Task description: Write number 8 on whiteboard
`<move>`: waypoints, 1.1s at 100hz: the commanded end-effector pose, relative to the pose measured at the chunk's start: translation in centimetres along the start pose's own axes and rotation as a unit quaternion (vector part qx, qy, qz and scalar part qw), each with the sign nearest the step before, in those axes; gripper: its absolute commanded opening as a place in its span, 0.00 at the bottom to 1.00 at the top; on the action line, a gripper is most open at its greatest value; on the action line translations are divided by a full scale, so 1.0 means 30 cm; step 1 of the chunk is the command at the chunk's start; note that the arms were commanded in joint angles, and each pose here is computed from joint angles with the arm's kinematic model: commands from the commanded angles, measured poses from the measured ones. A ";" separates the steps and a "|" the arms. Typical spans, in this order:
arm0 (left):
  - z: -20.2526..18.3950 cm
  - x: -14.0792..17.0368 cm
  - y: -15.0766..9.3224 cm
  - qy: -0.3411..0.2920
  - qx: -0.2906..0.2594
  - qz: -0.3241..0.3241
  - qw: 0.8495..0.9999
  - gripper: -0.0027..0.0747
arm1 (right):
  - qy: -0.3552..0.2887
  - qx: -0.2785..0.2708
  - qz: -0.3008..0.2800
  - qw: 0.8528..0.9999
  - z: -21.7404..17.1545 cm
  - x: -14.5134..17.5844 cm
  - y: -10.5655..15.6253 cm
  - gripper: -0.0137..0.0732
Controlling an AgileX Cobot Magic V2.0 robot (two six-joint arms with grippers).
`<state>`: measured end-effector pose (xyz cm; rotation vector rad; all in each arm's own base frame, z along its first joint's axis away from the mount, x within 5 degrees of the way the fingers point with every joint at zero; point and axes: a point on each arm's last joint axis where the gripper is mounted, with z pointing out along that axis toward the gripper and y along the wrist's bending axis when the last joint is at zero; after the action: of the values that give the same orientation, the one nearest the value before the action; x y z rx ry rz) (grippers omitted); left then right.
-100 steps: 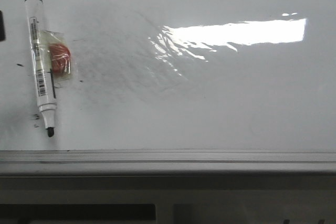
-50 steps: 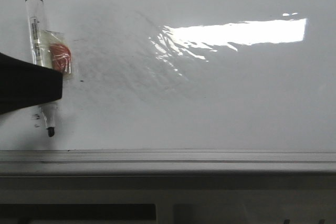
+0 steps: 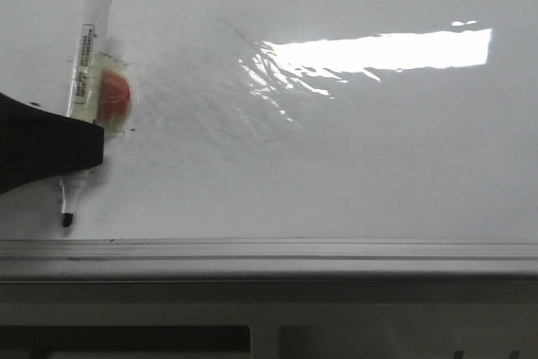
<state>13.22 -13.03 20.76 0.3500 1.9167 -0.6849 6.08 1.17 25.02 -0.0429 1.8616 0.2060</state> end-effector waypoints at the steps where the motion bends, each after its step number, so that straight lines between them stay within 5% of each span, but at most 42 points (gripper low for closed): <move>1: 0.009 -0.031 -0.008 -0.026 0.001 -0.001 1.000 0.01 | -0.019 -0.028 -0.024 0.999 0.012 -0.061 0.019 0.08; 30: -0.011 -0.041 -0.050 -0.041 0.066 0.141 0.987 0.01 | 0.040 -0.167 -0.138 0.975 0.086 -0.165 0.141 0.11; 50: -0.018 -0.029 -0.089 -0.042 0.127 0.268 0.954 0.01 | 0.080 -0.288 -0.200 0.933 0.130 -0.230 0.311 0.46; 62: -0.022 -0.023 -0.105 -0.046 0.153 0.320 0.934 0.01 | 0.069 -0.344 -0.214 0.912 0.144 -0.261 0.422 0.51; 78: -0.028 -0.027 -0.121 -0.066 0.176 0.348 0.918 0.01 | 0.084 -0.366 -0.228 0.898 0.192 -0.258 0.519 0.51; 110: -0.028 -0.027 -0.121 -0.066 0.176 0.348 0.918 0.01 | 0.106 -0.369 -0.222 0.896 0.262 -0.280 0.608 0.51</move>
<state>10.87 -14.89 21.05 1.1905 1.4813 -0.4923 13.02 19.02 30.89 -1.0982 1.9276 0.5537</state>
